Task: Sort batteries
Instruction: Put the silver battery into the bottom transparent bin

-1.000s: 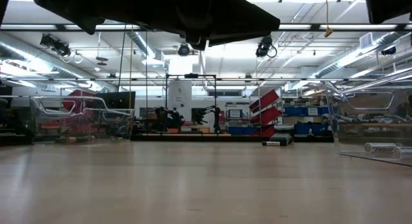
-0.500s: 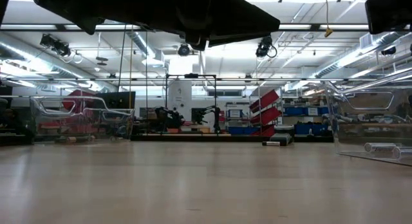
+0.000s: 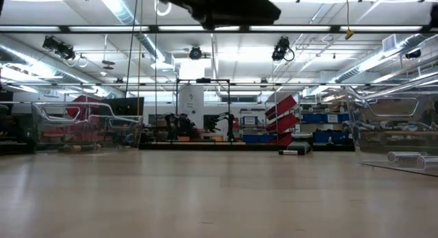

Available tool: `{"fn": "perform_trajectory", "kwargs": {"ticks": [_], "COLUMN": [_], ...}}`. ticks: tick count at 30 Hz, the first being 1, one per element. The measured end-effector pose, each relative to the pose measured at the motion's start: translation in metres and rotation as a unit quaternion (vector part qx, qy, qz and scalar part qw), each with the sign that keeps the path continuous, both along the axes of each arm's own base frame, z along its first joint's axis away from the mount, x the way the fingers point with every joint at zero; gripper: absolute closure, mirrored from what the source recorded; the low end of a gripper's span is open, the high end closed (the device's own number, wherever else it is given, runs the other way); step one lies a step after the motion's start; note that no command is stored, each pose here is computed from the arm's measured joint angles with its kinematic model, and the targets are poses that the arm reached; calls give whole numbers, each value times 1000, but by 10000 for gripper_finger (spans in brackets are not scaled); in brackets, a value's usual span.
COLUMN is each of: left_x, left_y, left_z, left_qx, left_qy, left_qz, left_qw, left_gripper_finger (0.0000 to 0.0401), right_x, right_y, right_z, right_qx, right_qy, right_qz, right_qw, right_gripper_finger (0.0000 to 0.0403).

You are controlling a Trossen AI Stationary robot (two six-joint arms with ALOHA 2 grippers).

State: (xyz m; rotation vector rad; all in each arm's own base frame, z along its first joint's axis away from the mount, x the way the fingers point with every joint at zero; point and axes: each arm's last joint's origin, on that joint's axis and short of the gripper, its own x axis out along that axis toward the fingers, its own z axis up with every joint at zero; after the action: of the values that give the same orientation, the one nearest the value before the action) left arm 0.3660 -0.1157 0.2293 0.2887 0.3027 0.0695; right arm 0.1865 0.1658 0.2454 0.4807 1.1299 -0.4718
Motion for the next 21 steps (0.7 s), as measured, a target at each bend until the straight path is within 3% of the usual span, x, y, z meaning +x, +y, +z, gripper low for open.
{"fn": "perform_trajectory", "kwargs": {"ticks": [3,7,13,21], "left_x": [7,25,42,54], "left_y": [24,74,140,192], "left_z": [11,14,-5,-29], "left_qx": [38,1,-13,-75], "left_qy": [30,31,11,-8], "left_qz": [-12,-77,-20,46], "left_qw": [999,997,1000,996], "left_gripper_finger": [284,284,284,284], "right_x": [0,0,1,5], "right_y": [6,12,13,2], "right_z": [22,44,53,52], "right_qx": [-41,-106,-169,-199], "right_qy": [-47,-119,-157,-144], "right_qz": [26,65,91,78], "right_qw": [998,985,969,966], "right_gripper_finger": [332,332,332,332]}}
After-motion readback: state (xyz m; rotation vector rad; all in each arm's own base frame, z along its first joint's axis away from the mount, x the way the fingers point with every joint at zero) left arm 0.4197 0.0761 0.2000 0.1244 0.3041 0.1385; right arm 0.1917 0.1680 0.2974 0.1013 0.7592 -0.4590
